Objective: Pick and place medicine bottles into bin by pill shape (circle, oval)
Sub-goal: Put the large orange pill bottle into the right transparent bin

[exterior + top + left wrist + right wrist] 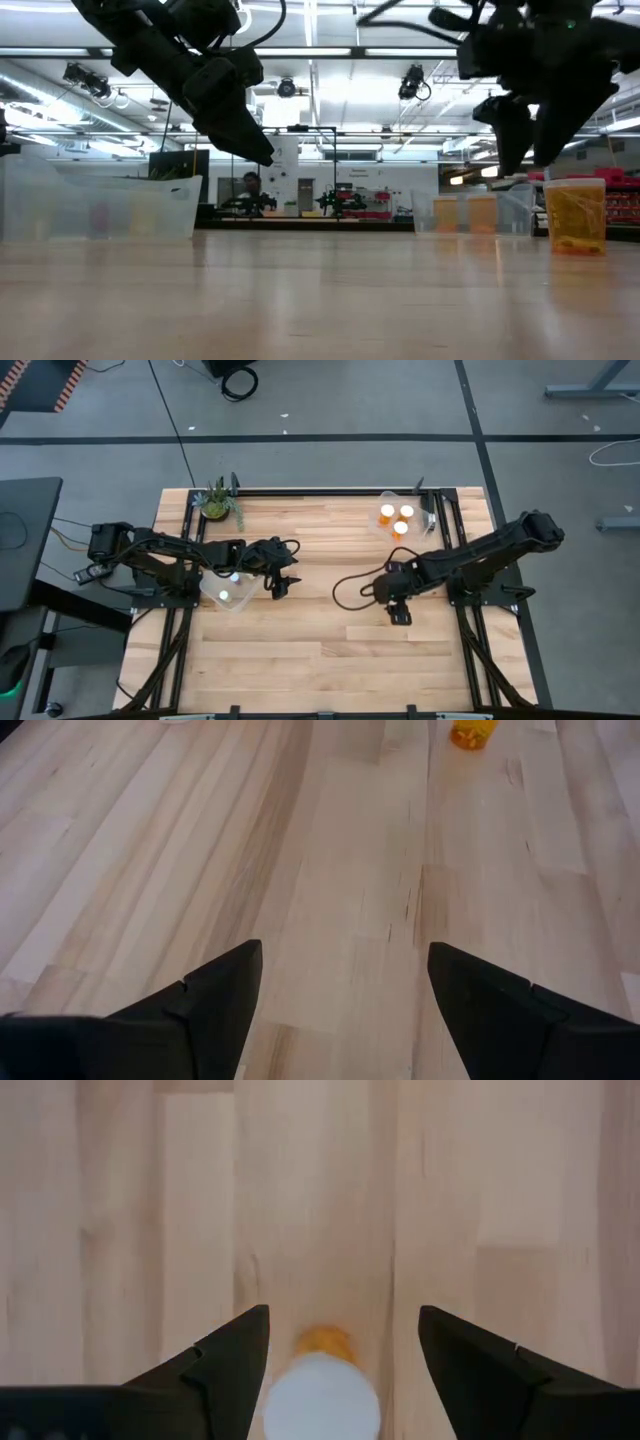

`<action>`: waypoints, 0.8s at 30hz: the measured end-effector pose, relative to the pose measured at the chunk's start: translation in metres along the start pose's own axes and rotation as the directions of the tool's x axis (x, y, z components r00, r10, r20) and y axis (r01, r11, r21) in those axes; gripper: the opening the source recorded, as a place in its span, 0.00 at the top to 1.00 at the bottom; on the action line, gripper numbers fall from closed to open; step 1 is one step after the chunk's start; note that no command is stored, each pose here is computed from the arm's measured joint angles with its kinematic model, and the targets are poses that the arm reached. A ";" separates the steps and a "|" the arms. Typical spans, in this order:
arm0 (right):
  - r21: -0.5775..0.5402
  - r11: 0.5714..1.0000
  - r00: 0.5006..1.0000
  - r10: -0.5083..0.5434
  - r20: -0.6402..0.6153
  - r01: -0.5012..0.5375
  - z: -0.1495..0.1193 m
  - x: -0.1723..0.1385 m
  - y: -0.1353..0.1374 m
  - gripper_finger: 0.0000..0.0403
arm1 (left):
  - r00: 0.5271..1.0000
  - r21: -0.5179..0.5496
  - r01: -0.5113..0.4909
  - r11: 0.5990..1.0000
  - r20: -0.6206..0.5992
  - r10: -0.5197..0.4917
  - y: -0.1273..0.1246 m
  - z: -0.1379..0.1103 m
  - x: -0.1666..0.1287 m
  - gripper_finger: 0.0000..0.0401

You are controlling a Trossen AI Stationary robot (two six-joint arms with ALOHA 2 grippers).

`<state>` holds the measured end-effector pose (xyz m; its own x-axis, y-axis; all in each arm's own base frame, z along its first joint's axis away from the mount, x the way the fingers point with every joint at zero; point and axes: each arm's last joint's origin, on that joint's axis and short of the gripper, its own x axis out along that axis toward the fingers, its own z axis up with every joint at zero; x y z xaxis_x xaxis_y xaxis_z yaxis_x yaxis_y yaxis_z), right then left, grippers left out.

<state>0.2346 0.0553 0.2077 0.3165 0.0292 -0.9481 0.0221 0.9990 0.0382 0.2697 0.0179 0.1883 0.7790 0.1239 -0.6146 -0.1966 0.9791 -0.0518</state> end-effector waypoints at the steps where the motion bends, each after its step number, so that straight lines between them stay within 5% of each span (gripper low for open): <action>1: -0.019 1.000 1.000 0.004 0.007 -0.004 0.000 0.000 0.002 0.34 | 1.000 0.000 0.000 1.000 0.000 0.000 0.000 0.000 0.000 0.27; 12: 0.043 0.995 0.962 -0.077 -0.264 0.091 -0.023 -0.013 0.002 0.35 | 1.000 0.004 -0.001 1.000 0.000 0.001 0.000 0.000 0.000 0.27; 24: 0.049 0.998 0.969 -0.017 -0.247 0.030 -0.043 0.021 0.000 0.37 | 1.000 0.003 -0.002 1.000 0.001 0.002 0.001 0.000 0.000 0.27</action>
<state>0.2008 0.0572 0.1746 0.0719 0.0196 -0.9972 0.0784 0.9966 0.0252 0.2697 0.0184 0.1883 0.7790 0.1258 -0.6143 -0.1961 0.9794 -0.0481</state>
